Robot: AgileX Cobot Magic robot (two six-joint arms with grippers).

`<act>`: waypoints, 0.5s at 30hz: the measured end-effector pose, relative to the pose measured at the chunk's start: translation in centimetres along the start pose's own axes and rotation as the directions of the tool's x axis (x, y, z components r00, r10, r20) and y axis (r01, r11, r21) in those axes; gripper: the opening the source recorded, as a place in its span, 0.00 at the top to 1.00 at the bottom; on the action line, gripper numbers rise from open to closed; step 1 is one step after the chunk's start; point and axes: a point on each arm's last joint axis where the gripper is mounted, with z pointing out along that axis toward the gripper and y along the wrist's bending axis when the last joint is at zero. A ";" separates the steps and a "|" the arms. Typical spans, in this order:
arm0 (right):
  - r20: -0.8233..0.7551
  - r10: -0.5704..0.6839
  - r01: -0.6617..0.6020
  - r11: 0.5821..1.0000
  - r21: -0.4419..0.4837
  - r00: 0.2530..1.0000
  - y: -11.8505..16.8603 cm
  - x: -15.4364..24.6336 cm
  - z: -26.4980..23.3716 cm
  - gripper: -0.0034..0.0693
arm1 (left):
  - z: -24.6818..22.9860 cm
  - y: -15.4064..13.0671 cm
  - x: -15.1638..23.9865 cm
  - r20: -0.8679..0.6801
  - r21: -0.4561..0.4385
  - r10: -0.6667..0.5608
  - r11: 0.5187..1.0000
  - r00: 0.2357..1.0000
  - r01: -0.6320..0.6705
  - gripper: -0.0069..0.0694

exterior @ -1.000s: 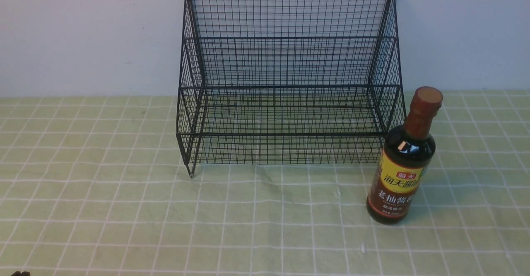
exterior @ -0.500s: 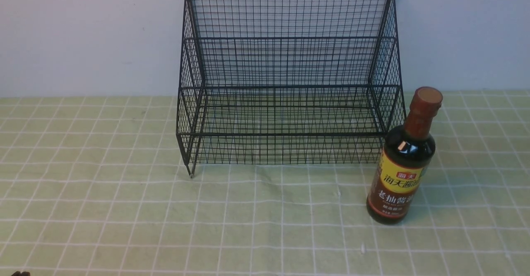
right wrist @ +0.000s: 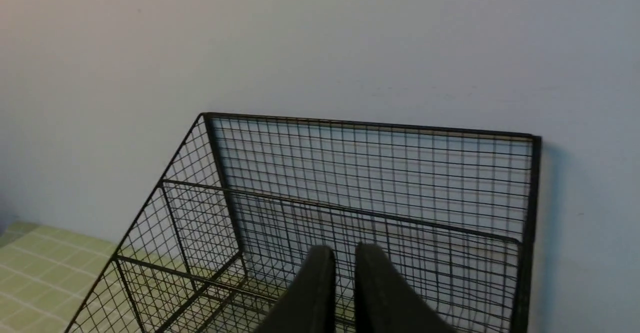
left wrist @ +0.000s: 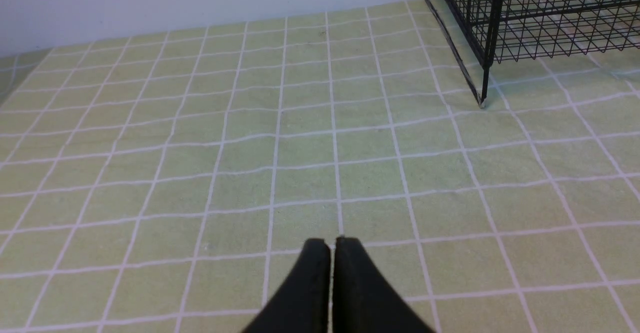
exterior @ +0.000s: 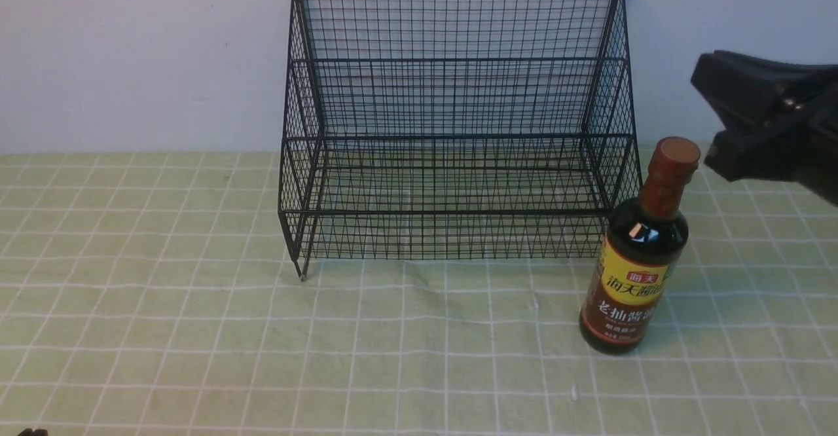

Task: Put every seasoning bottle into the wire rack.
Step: Use the right arm to grab the condiment bottle closest to it

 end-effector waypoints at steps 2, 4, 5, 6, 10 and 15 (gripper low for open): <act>-0.013 -0.004 0.003 1.000 -0.012 1.000 -0.1 0.4 0.6 0.77 | 0.0 0.0 0.0 0.000 0.000 0.000 1.000 1.000 0.000 0.92; -0.045 -0.007 0.007 1.000 -0.015 0.999 -0.2 1.2 1.2 0.67 | 0.0 0.0 0.0 0.000 0.000 0.000 1.000 1.000 0.000 0.92; -0.060 -0.005 0.004 1.000 -0.014 0.998 -0.3 1.6 1.5 0.60 | 0.0 0.0 0.0 0.000 0.000 0.000 1.000 1.000 0.000 0.92; -0.073 -0.003 0.002 1.000 -0.013 0.997 -0.4 1.9 1.7 0.55 | 0.0 0.0 0.0 0.000 0.000 0.000 1.000 1.000 0.000 0.92; -0.129 -0.004 0.004 1.000 0.000 0.992 -0.8 3.2 2.5 0.31 | 0.0 0.0 0.0 0.000 0.000 0.000 1.000 1.000 0.000 0.92; -0.213 -0.010 0.018 0.999 0.033 0.977 -1.4 4.7 3.1 0.12 | 0.0 0.0 0.0 0.000 0.000 0.000 1.000 1.000 0.000 0.92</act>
